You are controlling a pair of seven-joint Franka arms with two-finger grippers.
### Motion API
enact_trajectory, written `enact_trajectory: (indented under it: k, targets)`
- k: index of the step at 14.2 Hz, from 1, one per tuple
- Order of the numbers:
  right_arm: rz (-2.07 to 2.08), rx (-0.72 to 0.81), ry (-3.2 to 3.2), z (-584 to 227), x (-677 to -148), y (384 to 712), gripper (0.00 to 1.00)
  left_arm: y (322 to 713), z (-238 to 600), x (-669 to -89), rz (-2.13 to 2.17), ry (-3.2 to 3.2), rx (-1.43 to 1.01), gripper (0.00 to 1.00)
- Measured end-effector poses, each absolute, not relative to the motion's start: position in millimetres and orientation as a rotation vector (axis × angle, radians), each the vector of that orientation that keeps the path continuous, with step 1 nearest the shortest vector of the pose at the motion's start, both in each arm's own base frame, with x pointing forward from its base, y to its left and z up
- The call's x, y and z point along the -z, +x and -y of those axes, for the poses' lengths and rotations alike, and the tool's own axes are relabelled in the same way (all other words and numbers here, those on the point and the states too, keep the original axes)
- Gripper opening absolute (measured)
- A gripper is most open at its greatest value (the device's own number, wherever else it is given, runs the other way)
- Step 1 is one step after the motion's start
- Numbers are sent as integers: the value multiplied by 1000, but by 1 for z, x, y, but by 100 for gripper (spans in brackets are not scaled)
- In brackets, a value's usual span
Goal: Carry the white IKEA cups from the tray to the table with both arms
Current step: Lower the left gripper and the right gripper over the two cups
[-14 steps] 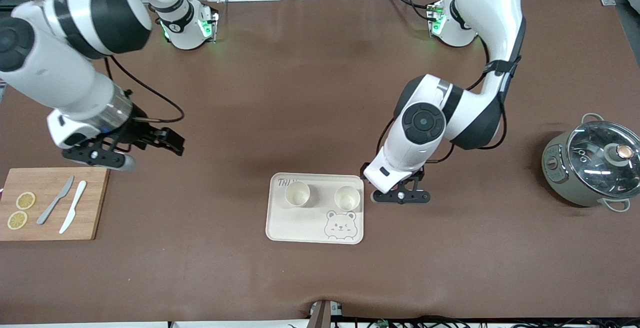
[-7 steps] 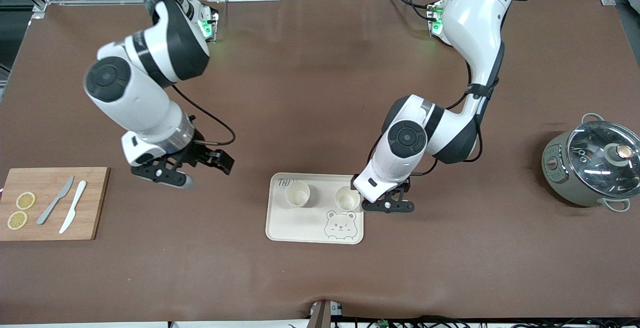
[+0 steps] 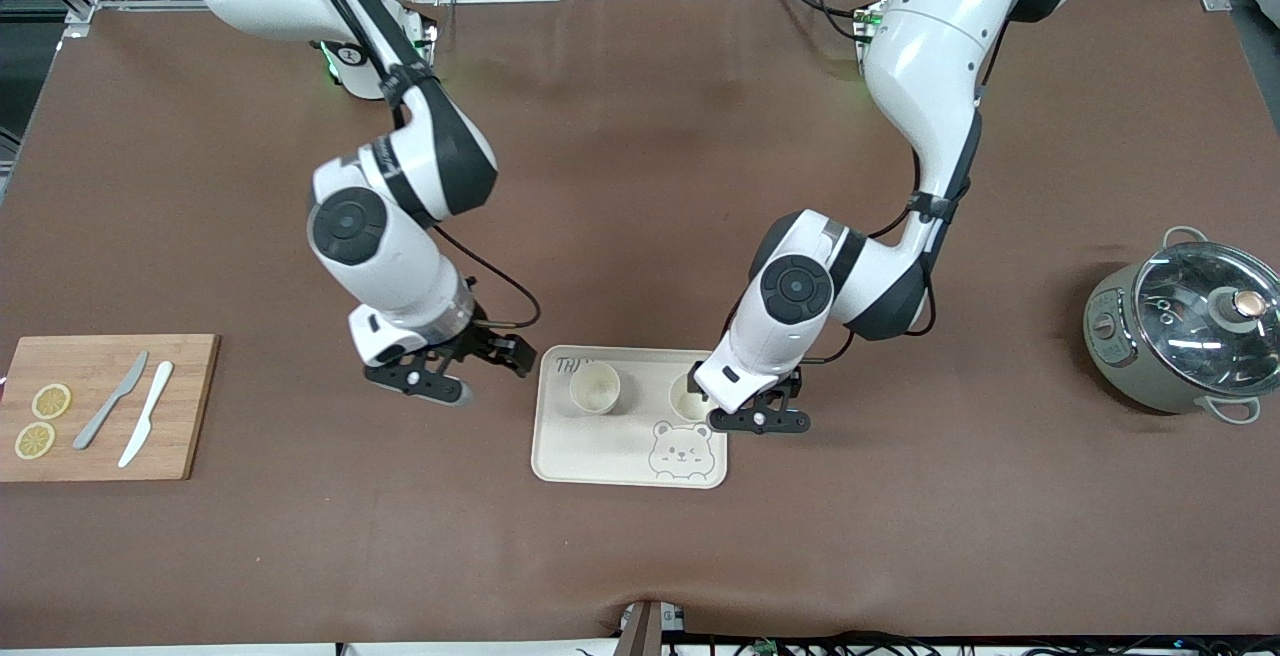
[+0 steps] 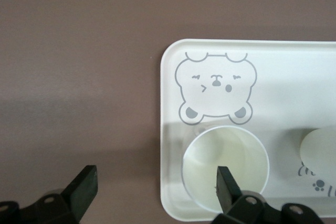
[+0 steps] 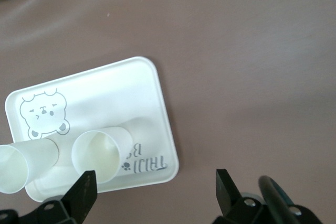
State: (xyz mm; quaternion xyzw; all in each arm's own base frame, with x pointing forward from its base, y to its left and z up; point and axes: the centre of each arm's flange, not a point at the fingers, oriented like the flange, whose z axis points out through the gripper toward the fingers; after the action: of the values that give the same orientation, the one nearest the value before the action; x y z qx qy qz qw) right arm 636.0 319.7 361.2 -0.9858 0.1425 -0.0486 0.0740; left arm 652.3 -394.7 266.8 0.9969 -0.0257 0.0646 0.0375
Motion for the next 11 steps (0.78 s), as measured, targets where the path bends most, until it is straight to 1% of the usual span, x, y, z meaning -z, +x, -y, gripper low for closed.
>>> enact_trajectory:
  k: [4,11]
  targets:
    - [-442,167,-3009,-353,-319,632,100,649,404,-250,78,3049,-214,100]
    - [-429,217,-3003,-370,-281,635,100,651,406,-234,77,3027,-259,100]
